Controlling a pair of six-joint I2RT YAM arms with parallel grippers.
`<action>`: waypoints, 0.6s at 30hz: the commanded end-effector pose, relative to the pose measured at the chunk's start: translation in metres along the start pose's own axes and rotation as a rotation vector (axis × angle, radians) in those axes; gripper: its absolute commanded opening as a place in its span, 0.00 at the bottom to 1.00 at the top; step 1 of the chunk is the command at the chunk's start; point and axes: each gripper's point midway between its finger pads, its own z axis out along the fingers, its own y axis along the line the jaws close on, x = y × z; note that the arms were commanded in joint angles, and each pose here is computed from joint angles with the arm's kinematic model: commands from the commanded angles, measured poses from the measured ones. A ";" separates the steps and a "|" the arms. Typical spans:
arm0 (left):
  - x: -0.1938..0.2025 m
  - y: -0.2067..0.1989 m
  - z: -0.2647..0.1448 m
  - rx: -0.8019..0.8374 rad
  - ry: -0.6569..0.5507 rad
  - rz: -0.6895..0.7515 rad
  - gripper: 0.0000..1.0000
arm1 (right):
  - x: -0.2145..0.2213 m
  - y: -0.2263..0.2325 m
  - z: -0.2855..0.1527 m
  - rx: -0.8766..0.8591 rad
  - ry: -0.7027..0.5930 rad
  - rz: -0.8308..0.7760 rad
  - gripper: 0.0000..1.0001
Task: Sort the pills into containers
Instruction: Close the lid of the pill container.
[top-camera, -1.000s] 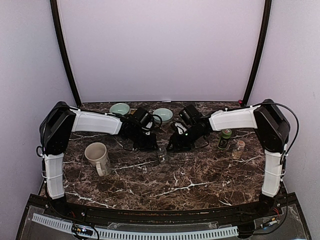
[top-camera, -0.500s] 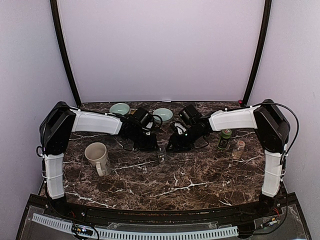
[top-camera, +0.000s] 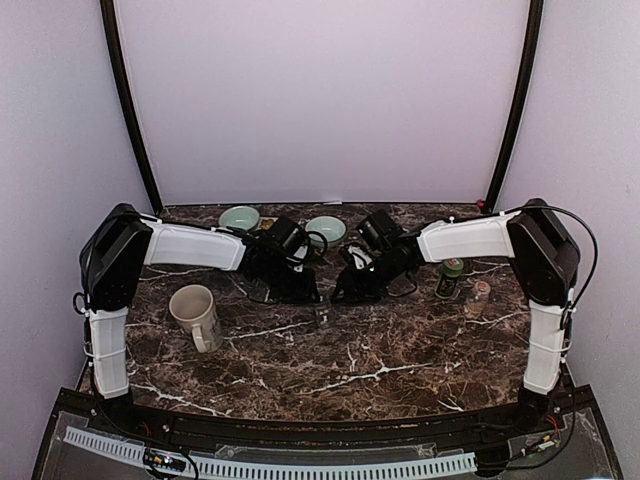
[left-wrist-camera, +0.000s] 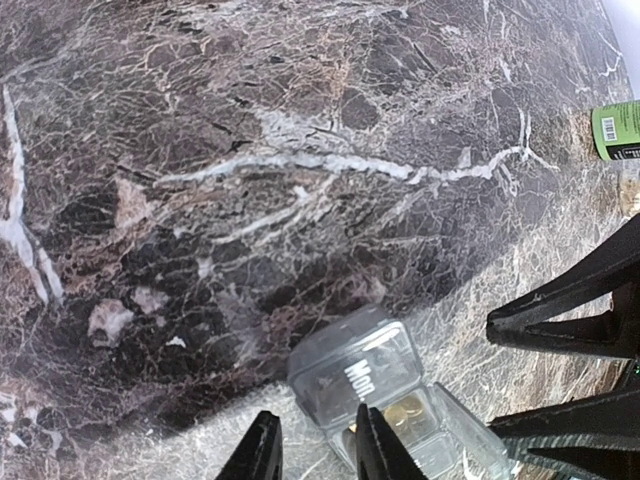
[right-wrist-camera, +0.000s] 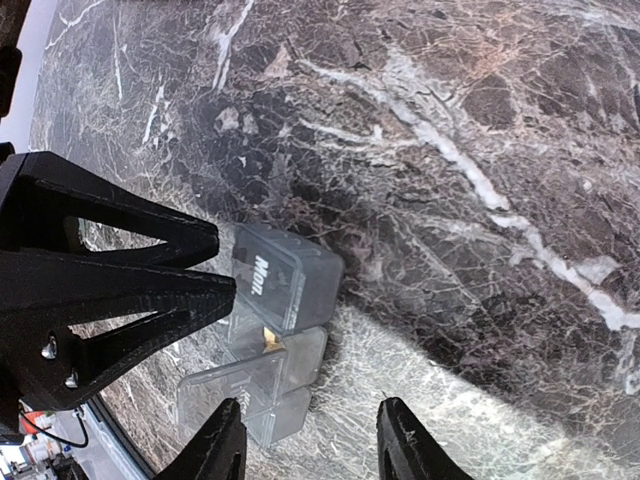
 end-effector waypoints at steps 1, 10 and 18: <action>0.001 -0.005 0.002 0.010 0.007 0.004 0.29 | -0.009 0.017 -0.003 -0.036 -0.030 -0.028 0.46; 0.003 -0.009 0.005 0.019 0.013 0.007 0.29 | -0.007 0.016 -0.001 -0.033 -0.022 -0.029 0.46; 0.003 -0.010 0.005 0.021 0.015 0.008 0.29 | -0.006 0.015 0.003 -0.031 -0.015 -0.026 0.46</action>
